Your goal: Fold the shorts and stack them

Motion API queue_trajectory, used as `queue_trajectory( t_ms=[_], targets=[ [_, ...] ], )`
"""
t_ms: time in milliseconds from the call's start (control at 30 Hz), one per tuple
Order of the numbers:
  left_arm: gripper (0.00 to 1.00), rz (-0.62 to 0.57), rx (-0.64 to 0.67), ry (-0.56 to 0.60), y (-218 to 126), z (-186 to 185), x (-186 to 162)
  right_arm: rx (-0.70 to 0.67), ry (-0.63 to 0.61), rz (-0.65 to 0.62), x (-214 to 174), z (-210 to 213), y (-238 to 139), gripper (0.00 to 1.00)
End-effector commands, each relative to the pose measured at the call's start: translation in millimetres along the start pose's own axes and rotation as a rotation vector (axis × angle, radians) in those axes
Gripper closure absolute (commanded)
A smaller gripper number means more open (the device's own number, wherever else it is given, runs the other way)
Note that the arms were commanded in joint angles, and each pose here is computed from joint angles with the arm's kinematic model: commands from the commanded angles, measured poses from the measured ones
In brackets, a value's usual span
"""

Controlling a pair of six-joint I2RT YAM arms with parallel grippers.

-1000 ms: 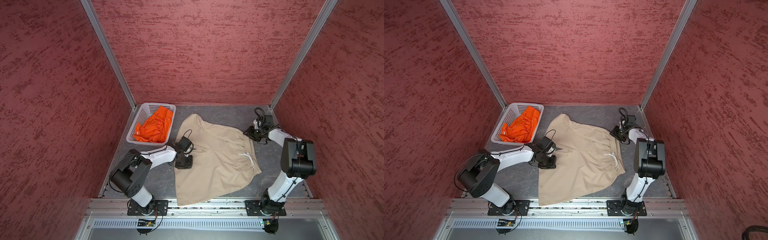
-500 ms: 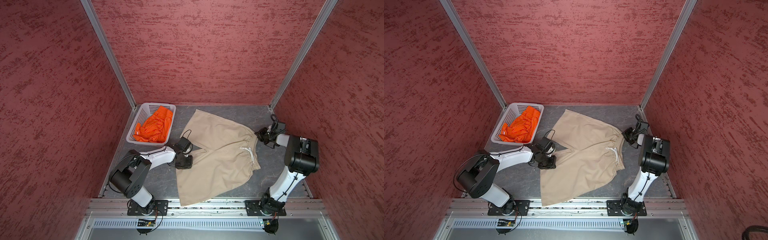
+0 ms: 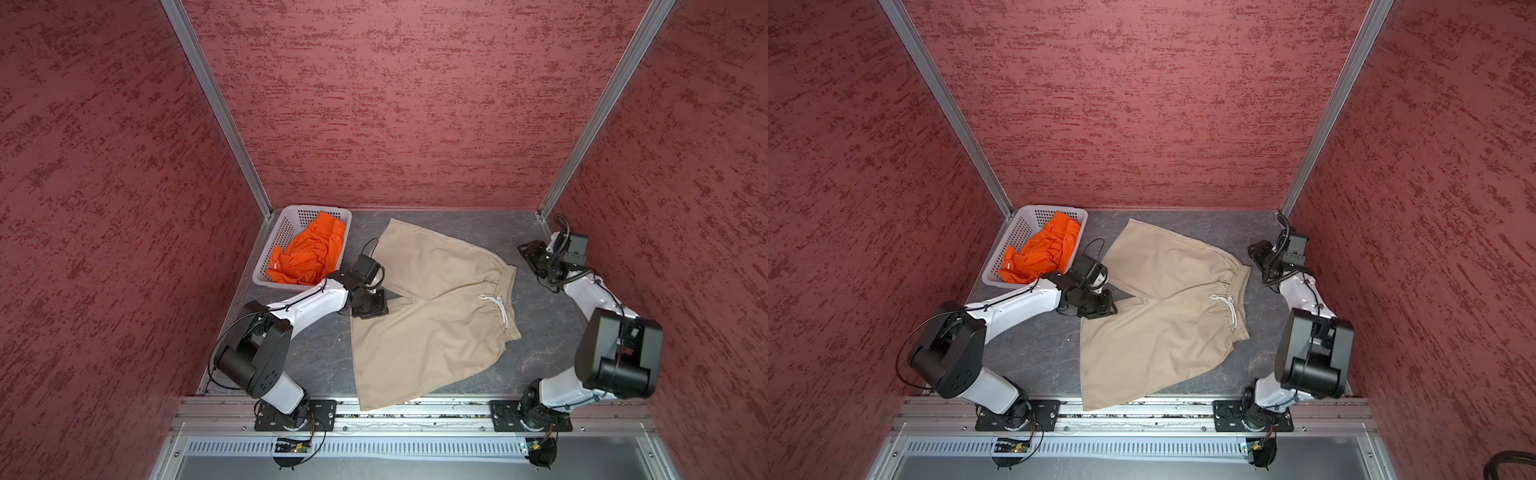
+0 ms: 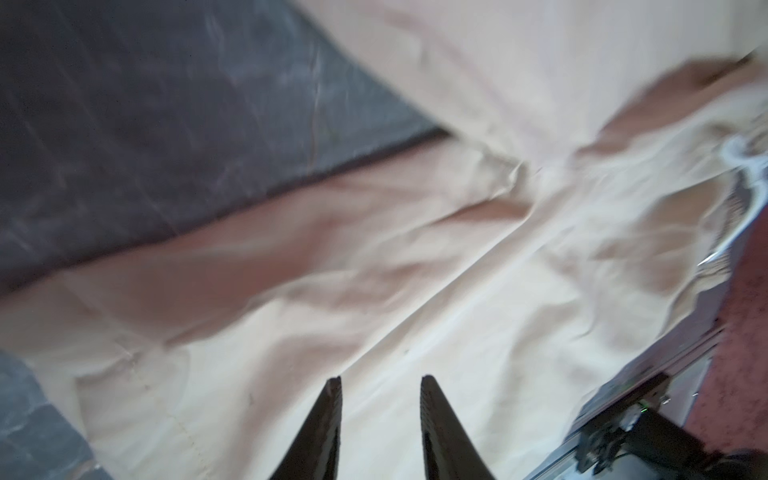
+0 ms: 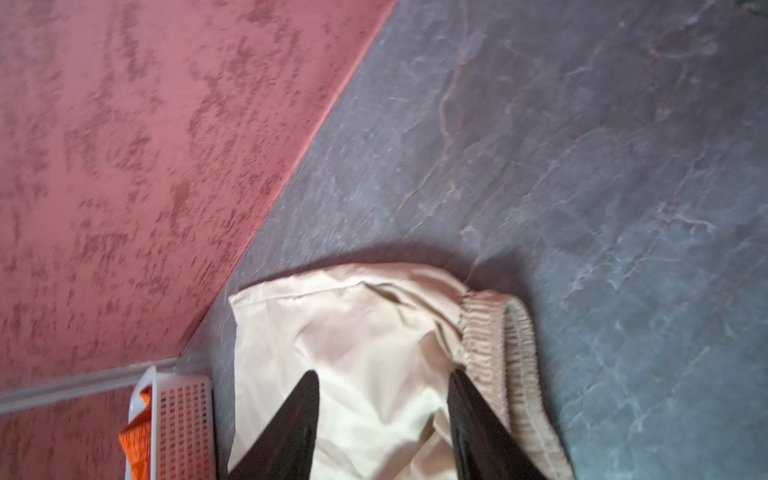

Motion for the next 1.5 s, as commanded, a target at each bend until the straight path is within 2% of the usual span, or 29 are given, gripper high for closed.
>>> queue_trajectory(
  t_ms=[0,167,300,500,767,933,1000,1067,1167,1233,1333,1467],
  targets=[
    [0.7,-0.082,-0.064,-0.01,-8.0,-20.7,38.5,-0.006,-0.096,0.124,-58.6,18.1,-2.6,0.54],
    [0.76,-0.123,-0.019,0.031,14.8,-32.3,93.2,0.136,-0.16,0.272,-134.2,64.2,13.6,0.57],
    [0.79,-0.113,0.027,0.038,39.7,-31.1,124.6,0.191,-0.173,0.354,-169.8,76.4,36.2,0.56],
    [0.8,-0.049,0.113,0.027,71.8,-4.6,139.5,0.155,-0.188,0.366,-170.9,68.9,69.9,0.52],
    [0.81,-0.006,0.195,-0.043,95.2,42.5,153.0,-0.055,-0.059,0.396,-166.0,4.0,114.0,0.5],
    [0.81,-0.008,0.204,-0.041,106.8,48.6,180.3,-0.1,-0.055,0.381,-150.3,-7.1,125.4,0.49],
    [0.81,-0.027,0.19,-0.034,103.2,42.1,194.9,-0.067,-0.069,0.363,-138.2,5.5,127.6,0.48],
    [0.76,-0.062,0.172,-0.02,91.6,30.7,207.7,-0.021,-0.094,0.346,-124.2,23.7,126.0,0.48],
    [0.69,-0.131,0.118,-0.004,56.4,3.9,221.1,0.033,-0.145,0.298,-96.7,54.2,111.1,0.47],
    [0.68,-0.172,0.077,0.011,29.5,-13.9,219.8,0.067,-0.174,0.271,-84.2,71.8,94.6,0.47],
    [0.69,-0.217,0.02,0.041,-6.8,-35.4,199.4,0.121,-0.19,0.266,-87.3,89.2,66.5,0.48],
    [0.71,-0.203,-0.023,0.054,-26.2,-43.7,143.4,0.171,-0.194,0.339,-130.6,93.6,37.9,0.49]
  ],
)
Point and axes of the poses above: each gripper's point midway between its finger pads, its own y axis out along the fingers, its own z axis along the line the jaws close on, x = y × z, the point moved 1 cm from there along -y, back along the fingers, and after that the axes turned 7 degrees about -y, right-handed, at the moved point
